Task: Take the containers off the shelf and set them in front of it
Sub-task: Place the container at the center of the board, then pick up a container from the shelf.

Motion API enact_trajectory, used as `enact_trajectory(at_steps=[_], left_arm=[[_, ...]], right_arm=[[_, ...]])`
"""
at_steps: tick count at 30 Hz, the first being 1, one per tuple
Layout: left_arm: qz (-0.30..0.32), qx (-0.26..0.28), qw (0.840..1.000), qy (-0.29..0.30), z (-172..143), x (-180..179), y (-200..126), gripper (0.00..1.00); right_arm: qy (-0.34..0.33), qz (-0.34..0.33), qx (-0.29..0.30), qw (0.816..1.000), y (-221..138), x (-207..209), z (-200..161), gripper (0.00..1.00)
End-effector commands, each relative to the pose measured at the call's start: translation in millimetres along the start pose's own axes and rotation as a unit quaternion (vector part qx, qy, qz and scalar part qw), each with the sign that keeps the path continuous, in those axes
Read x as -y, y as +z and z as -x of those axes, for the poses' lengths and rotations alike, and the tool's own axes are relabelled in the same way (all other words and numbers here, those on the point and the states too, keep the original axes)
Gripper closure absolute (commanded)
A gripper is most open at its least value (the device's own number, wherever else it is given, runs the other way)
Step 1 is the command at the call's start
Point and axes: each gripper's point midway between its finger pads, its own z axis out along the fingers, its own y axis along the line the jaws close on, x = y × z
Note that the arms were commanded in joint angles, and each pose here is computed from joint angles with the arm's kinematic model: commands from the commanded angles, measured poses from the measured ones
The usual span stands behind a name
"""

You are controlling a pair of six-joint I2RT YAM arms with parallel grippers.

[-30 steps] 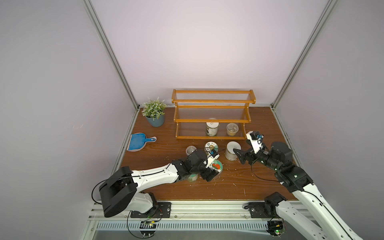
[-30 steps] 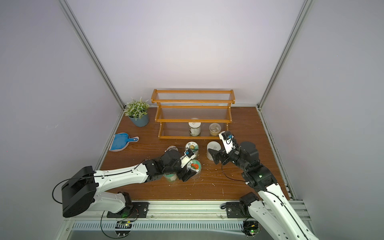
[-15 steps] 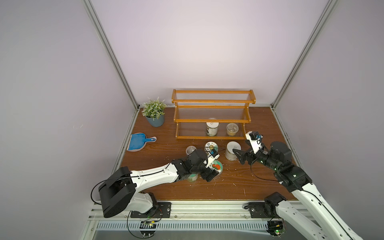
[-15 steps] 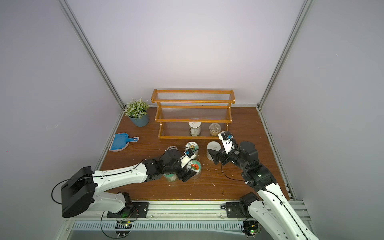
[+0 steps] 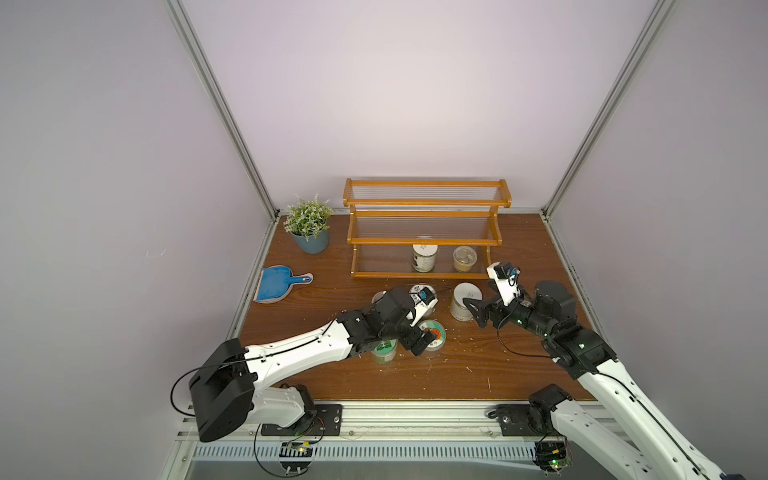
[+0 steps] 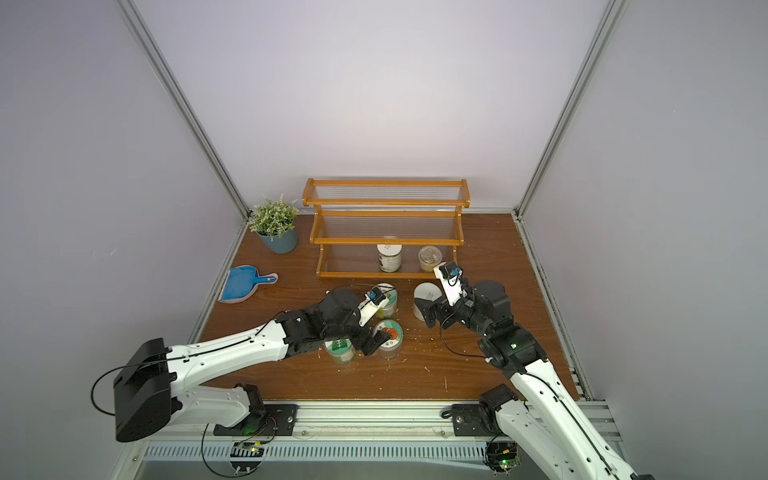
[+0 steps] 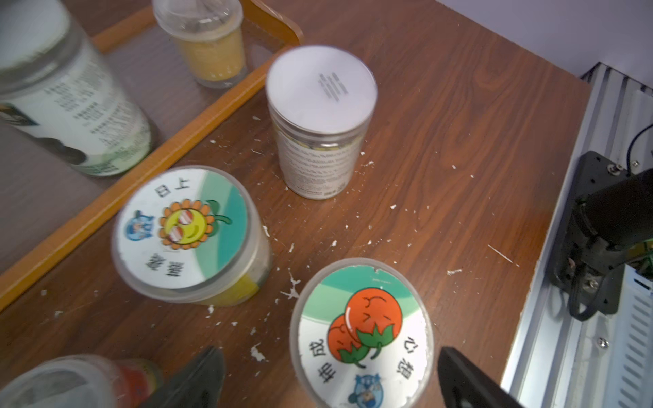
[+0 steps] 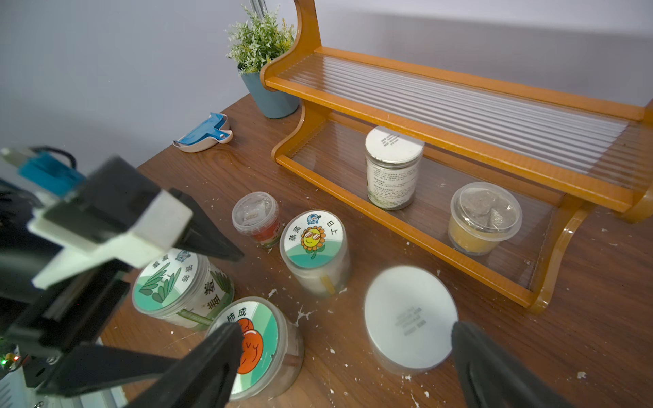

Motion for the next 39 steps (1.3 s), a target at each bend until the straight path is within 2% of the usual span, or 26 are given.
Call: enact_trajectory(at_steps=[1,3,8,13,18,27,39], left_arm=[[0.049,0.008,0.998,-0.030,7,-34,-20,0.01],[0.067,0.023,0.996,-0.045,13,-49,-29,0.01],[0.088,0.057,0.990,-0.096,21,-82,-44,0.00],[0.117,0.069,0.983,-0.121,18,-101,-53,0.00],[0.128,0.069,0.981,-0.130,12,-105,-54,0.00],[0.142,0.066,0.979,-0.130,7,-110,-55,0.00],[0.143,0.064,0.979,-0.129,5,-110,-58,0.00]], right_arm=[[0.009,0.021,0.015,1.000,13,-3,7,0.01],[0.020,0.048,0.019,0.998,27,-8,6,0.01],[0.032,0.049,0.037,0.998,65,-6,12,0.01],[0.032,0.002,0.050,0.998,107,6,19,0.01],[0.038,-0.040,0.060,0.997,143,19,22,0.01],[0.041,-0.060,0.060,0.996,204,36,26,0.01],[0.050,-0.100,0.065,0.992,252,59,27,0.01]])
